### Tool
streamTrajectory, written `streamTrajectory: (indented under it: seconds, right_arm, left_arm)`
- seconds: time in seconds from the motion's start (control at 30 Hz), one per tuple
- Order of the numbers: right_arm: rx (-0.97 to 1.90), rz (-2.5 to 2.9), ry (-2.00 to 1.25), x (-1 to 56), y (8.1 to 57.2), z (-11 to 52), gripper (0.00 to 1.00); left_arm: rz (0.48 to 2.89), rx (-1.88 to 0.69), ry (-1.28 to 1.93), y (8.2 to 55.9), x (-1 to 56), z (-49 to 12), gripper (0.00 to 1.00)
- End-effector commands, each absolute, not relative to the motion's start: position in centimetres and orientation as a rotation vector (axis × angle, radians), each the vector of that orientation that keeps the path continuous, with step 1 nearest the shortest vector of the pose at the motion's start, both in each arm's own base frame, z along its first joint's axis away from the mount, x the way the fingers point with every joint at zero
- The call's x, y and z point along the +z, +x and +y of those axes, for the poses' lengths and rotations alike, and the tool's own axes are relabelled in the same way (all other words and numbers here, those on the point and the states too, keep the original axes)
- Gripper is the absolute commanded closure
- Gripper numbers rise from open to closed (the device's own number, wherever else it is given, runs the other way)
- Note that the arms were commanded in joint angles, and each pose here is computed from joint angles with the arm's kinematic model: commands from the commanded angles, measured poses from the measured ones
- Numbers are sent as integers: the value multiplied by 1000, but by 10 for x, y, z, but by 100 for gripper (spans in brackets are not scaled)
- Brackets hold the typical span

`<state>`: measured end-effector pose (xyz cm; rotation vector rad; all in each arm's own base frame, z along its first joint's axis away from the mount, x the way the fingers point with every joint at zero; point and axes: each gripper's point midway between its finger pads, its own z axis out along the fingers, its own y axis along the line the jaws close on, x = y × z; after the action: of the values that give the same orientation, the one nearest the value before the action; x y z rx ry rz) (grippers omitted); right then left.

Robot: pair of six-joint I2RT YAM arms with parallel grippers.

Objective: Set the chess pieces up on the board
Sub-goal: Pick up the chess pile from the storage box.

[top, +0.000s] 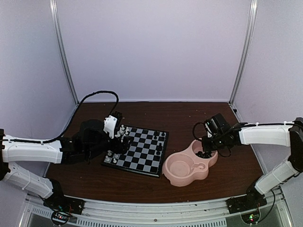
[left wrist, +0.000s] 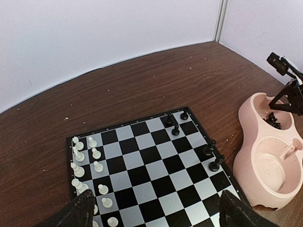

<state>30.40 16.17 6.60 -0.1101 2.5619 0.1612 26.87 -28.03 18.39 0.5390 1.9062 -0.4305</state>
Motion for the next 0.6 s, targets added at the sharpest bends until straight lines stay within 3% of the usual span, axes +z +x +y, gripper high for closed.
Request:
streamTrajectory:
  seconds: [0.0,0.1,0.17,0.23,0.57]
  right_arm:
    - [177,2472,-105,85,307,160,96]
    - [176,2465,-105,87,305,158,93]
    - [171,2484,-113,85,303,158,73]
    - [160,2530,-126,78,299,158,61]
    - [75,2758,-199,33,268,155,38]
  left_arm:
    - [1855,-463,531,270,201,-283,9]
    - [1855,-459,528,270,201,-283,9]
    - [1857,-460,530,270,200,-283,9]
    - [1859,-459,532,270,200,-284,9]
    - [1869,-439,539,272,198,-285,9]
